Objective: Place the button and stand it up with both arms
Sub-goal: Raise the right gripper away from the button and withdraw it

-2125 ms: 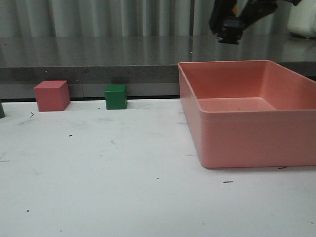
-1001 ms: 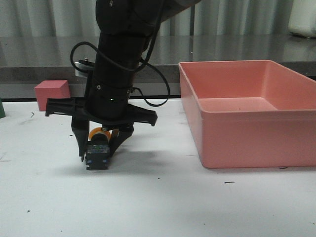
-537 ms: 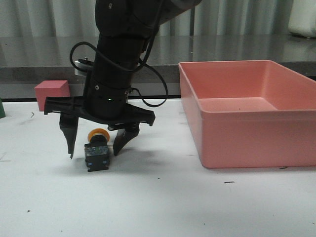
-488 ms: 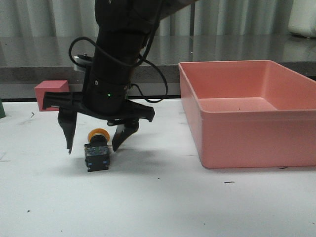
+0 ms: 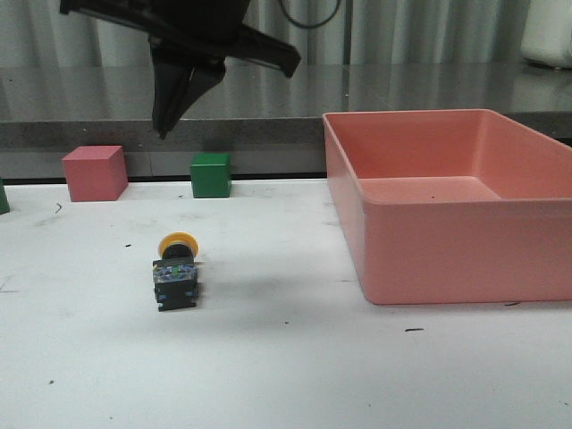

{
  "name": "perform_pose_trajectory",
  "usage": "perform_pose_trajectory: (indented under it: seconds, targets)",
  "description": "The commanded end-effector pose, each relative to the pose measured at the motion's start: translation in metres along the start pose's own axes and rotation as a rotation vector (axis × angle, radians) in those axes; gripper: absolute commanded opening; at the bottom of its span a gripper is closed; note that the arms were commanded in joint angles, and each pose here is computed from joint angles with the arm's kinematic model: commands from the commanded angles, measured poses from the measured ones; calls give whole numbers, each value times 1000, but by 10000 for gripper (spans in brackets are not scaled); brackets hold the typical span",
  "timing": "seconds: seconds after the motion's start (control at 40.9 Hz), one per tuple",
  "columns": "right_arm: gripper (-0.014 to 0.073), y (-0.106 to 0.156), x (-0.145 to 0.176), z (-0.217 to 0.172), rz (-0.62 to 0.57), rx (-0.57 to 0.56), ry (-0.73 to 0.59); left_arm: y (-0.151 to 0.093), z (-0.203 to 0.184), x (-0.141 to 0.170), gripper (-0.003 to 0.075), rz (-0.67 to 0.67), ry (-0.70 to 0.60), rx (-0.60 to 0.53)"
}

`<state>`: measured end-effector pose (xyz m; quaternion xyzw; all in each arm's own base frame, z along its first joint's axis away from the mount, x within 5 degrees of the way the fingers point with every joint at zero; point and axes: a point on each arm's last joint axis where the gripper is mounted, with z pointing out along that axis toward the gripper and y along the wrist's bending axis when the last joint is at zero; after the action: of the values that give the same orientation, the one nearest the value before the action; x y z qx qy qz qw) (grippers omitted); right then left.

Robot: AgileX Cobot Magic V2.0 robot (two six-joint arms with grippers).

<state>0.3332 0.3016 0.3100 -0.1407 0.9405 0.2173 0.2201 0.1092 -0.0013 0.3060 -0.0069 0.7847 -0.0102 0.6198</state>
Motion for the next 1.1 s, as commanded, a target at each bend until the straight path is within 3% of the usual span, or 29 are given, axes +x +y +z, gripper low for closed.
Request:
perform_pose_trajectory:
  seconds: [0.0, 0.244, 0.44, 0.708, 0.855, 1.075]
  targets:
    - [-63, -6, -17, -62, -35, -16, -133, -2, -1, -16, 529, -5, -92, 15]
    - [-63, -51, -21, -118, -34, 62, -159, -2, -1, -16, 529, -5, -92, 15]
    - [-63, -104, 7, -147, 3, 157, -161, -2, -1, -16, 529, -5, -92, 15]
    - [-63, -165, 89, -184, 81, 341, -251, -2, -1, -16, 529, -5, -92, 15]
    - [-63, -171, 143, -195, 15, 414, -343, -2, -1, -16, 529, -5, -92, 15]
    - [-68, -166, 214, -208, -48, 412, -551, -2, -1, -16, 529, -5, -92, 15]
